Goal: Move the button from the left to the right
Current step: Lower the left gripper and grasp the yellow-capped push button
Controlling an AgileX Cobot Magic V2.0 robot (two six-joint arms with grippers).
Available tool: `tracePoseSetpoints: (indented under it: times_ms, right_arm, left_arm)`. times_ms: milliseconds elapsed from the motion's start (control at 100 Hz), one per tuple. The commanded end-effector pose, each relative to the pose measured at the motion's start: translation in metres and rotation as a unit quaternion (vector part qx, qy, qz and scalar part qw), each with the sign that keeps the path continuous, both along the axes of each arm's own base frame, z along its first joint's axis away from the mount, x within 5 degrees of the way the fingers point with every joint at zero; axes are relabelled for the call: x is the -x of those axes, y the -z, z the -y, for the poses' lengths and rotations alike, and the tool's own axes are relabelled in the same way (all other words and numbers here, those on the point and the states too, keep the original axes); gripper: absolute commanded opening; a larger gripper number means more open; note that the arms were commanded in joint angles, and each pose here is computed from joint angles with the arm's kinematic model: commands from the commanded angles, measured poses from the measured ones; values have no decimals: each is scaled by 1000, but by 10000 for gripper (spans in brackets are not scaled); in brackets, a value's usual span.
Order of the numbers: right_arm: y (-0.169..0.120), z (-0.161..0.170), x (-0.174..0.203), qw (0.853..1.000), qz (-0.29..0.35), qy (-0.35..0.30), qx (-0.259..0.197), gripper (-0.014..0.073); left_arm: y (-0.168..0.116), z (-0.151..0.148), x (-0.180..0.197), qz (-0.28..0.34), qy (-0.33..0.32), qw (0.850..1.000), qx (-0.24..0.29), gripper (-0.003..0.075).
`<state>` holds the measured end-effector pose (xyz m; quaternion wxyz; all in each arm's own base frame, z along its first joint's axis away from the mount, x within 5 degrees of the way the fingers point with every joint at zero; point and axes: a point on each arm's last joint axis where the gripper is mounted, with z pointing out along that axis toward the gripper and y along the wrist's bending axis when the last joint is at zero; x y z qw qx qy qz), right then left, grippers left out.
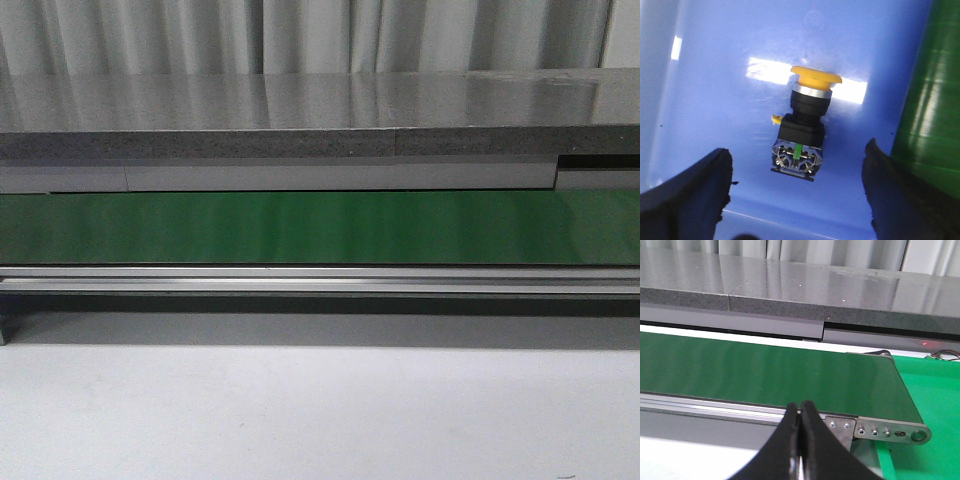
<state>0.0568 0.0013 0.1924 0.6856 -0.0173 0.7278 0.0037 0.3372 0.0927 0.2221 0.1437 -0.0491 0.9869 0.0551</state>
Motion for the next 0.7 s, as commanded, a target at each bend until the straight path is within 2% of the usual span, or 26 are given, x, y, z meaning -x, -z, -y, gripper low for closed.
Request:
tracePoseSetpoints:
  times_ms: [0,250,690]
  right_arm:
    - [-8,0,1,999,45,-1,-1,-122]
    - [-8,0,1,999,45,-1,-1,-122]
    - [-8,0,1,999,45,-1,-1,-122]
  left_arm:
    - [-16,-2,-7,46,0,999,-8,515]
    - [-2,-4,-16,53,2,999,-10,515]
    - [40,-7,-29,18,2,1000,0,507]
